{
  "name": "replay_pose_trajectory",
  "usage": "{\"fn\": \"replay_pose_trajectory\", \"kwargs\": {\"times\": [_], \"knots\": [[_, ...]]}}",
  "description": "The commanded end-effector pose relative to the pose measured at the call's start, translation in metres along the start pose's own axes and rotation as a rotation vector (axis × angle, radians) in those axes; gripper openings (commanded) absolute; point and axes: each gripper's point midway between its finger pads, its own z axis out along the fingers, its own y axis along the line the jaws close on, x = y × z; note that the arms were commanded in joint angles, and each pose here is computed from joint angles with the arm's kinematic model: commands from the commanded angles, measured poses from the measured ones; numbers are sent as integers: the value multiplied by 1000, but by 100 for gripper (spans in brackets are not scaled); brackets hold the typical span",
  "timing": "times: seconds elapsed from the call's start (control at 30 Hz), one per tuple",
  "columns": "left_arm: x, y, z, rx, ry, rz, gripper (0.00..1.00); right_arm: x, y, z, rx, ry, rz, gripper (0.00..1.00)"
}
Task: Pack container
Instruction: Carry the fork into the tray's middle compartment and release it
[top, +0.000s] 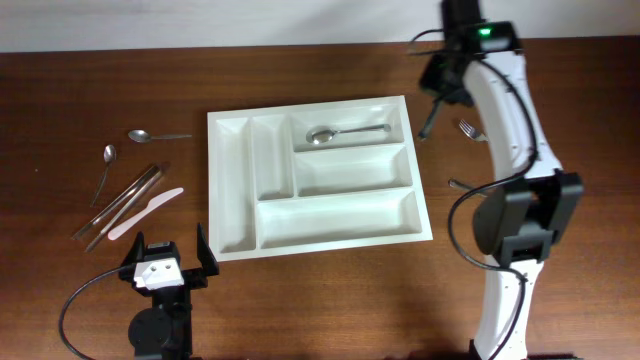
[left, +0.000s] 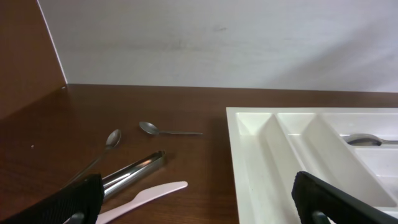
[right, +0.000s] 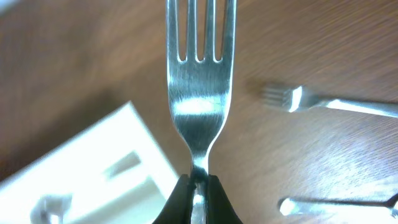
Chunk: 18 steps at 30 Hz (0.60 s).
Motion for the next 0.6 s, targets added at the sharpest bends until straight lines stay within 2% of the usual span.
{"fn": "replay_pose_trajectory", "kwargs": {"times": [0.0, 0.27, 0.4, 0.57], "knots": [[1, 0, 0, 4, -2, 11, 99, 21, 24, -9, -14, 28, -118, 4], [1, 0, 0, 4, -2, 11, 99, 77, 74, -22, -32, 81, -343, 4], [1, 0, 0, 5, -2, 11, 99, 92, 91, -26, -52, 80, -520, 4], [1, 0, 0, 4, -2, 11, 99, 103, 101, -28, -75, 76, -826, 4]]}}
